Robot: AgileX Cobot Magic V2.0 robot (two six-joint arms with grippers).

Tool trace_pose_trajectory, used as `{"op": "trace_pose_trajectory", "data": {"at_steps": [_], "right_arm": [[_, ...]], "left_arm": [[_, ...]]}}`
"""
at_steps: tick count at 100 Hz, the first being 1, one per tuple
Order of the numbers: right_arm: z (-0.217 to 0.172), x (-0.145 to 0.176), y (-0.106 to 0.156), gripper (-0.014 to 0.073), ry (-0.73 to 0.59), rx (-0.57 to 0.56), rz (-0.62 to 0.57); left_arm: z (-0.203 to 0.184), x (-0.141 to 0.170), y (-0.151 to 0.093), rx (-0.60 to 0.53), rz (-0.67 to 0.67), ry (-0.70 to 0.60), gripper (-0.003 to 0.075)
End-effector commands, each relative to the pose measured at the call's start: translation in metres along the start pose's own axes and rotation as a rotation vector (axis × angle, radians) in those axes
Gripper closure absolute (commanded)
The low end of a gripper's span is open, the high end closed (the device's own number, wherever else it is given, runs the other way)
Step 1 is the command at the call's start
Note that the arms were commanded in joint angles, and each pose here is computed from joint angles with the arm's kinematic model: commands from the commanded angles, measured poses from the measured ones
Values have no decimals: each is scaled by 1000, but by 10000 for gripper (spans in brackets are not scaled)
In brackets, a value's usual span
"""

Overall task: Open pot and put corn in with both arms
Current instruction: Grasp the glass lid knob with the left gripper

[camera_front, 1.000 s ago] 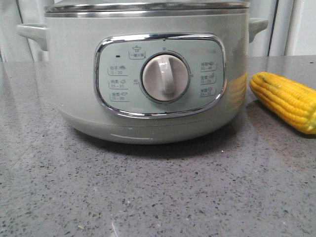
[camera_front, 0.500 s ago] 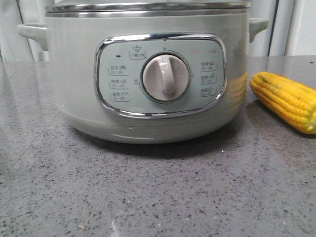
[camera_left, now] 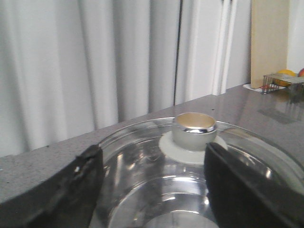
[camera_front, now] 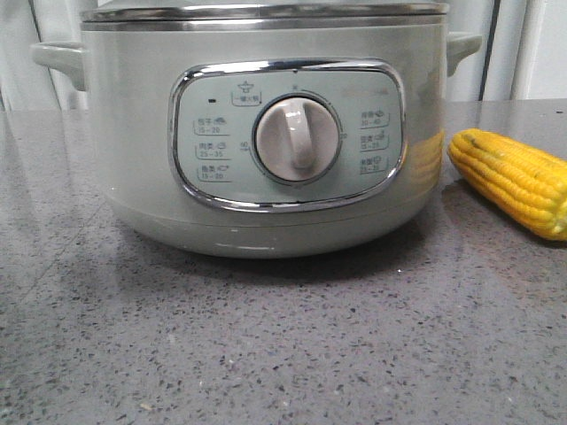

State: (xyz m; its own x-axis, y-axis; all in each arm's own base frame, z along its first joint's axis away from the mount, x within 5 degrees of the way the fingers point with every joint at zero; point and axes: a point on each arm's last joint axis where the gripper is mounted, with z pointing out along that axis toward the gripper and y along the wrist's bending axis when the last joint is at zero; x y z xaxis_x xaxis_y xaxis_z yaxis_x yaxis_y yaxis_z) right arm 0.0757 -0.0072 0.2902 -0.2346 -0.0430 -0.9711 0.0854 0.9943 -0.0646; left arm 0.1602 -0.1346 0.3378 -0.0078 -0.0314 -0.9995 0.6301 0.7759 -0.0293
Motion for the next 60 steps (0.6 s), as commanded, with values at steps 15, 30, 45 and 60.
{"op": "trace_pose_trajectory", "data": {"at_steps": [15, 30, 45, 60], "right_arm": [[0, -14, -2, 659, -78, 11, -8], [0, -14, -2, 659, -78, 11, -8], [0, -14, -2, 659, -78, 11, -8], [0, -14, -2, 659, -78, 11, -8]], "left_arm": [[39, -19, -20, 67, -9, -88, 211], [61, -14, -28, 89, -10, -65, 211], [80, -10, -32, 91, -9, -54, 213], [93, -5, -33, 85, -10, -73, 220]]}}
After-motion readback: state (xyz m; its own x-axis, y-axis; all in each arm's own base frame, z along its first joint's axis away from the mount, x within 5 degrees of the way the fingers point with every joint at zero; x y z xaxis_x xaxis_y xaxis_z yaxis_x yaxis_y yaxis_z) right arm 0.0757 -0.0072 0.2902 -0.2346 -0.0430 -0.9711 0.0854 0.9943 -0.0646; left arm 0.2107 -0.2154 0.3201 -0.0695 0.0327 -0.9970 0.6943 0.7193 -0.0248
